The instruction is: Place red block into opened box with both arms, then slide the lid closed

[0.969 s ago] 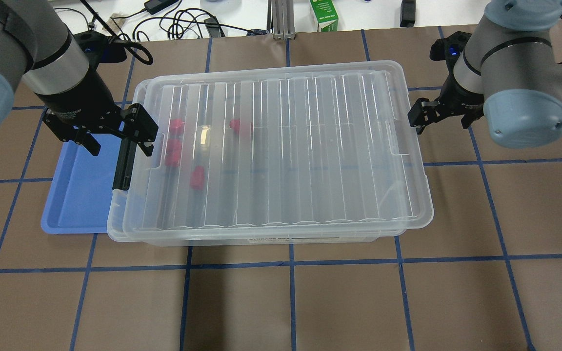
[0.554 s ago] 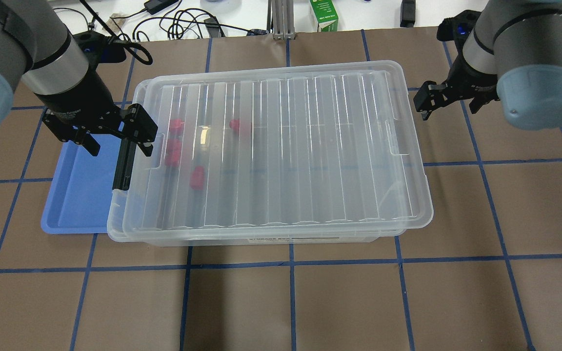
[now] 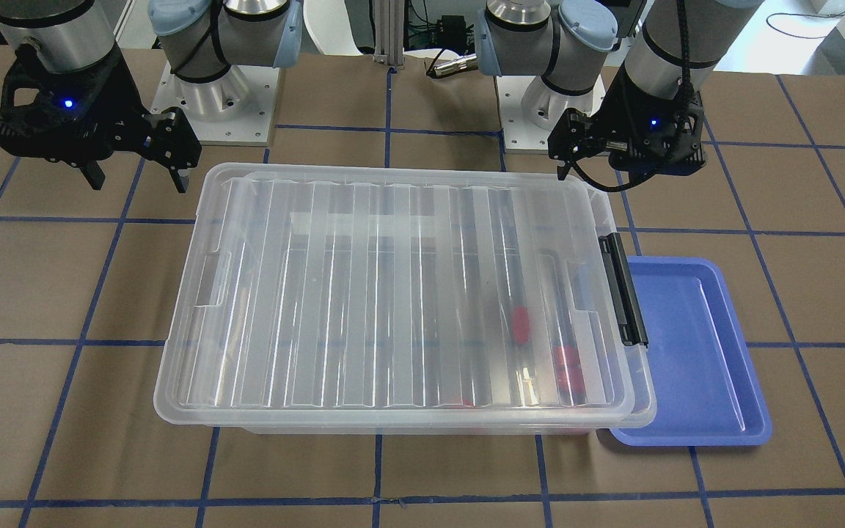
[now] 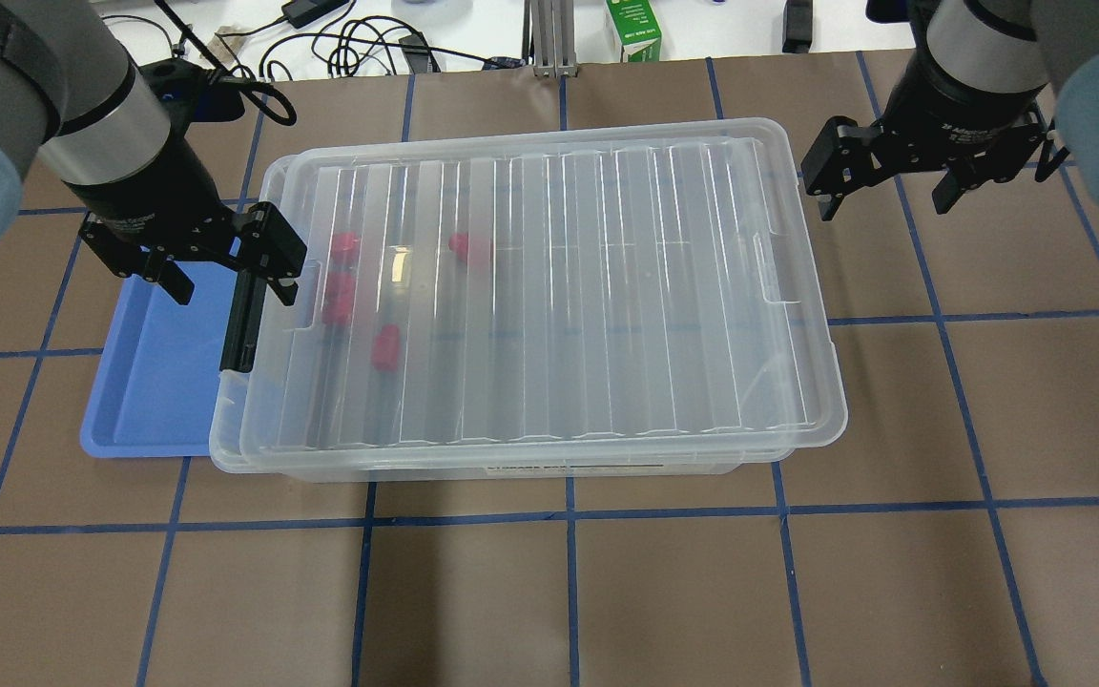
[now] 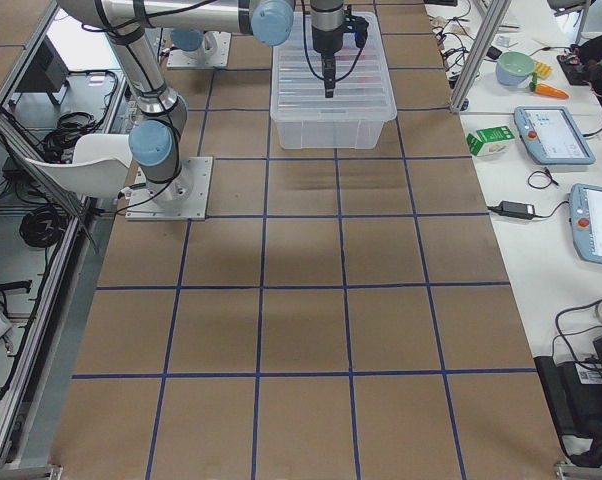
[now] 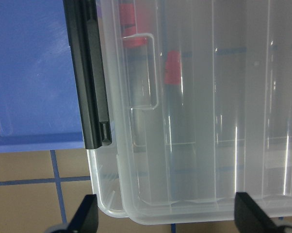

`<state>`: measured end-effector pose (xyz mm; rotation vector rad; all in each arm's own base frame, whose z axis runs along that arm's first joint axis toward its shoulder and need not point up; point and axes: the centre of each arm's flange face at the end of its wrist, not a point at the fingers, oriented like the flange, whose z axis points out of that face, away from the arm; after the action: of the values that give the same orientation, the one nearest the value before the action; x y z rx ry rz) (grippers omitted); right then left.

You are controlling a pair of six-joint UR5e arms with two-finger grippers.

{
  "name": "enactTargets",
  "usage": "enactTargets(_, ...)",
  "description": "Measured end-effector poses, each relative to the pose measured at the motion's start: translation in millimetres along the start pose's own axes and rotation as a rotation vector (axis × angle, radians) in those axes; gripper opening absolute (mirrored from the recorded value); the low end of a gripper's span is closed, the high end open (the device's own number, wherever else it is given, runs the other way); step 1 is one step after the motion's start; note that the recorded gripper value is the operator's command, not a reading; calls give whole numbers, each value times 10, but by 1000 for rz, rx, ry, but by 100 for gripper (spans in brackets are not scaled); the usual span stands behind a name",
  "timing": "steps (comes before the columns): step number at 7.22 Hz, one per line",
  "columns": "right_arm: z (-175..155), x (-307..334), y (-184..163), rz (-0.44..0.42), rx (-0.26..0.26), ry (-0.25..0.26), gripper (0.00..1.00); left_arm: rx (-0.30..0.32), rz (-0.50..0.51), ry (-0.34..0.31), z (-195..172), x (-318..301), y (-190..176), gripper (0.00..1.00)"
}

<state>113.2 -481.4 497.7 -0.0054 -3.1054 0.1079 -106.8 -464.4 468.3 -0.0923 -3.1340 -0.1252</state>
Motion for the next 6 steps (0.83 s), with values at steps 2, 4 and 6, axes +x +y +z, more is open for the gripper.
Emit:
enactTargets(2, -88, -31, -19, 2, 8, -7, 100, 1, 2, 1, -1, 10, 1, 100)
enactTargets(4, -121, -41, -64, 3, 10, -11, 100, 3, 3, 1, -4, 14, 2, 100)
enactTargets(6, -98, -78, -71, 3, 5, -49, 100, 4, 2, 1, -8, 15, 5, 100)
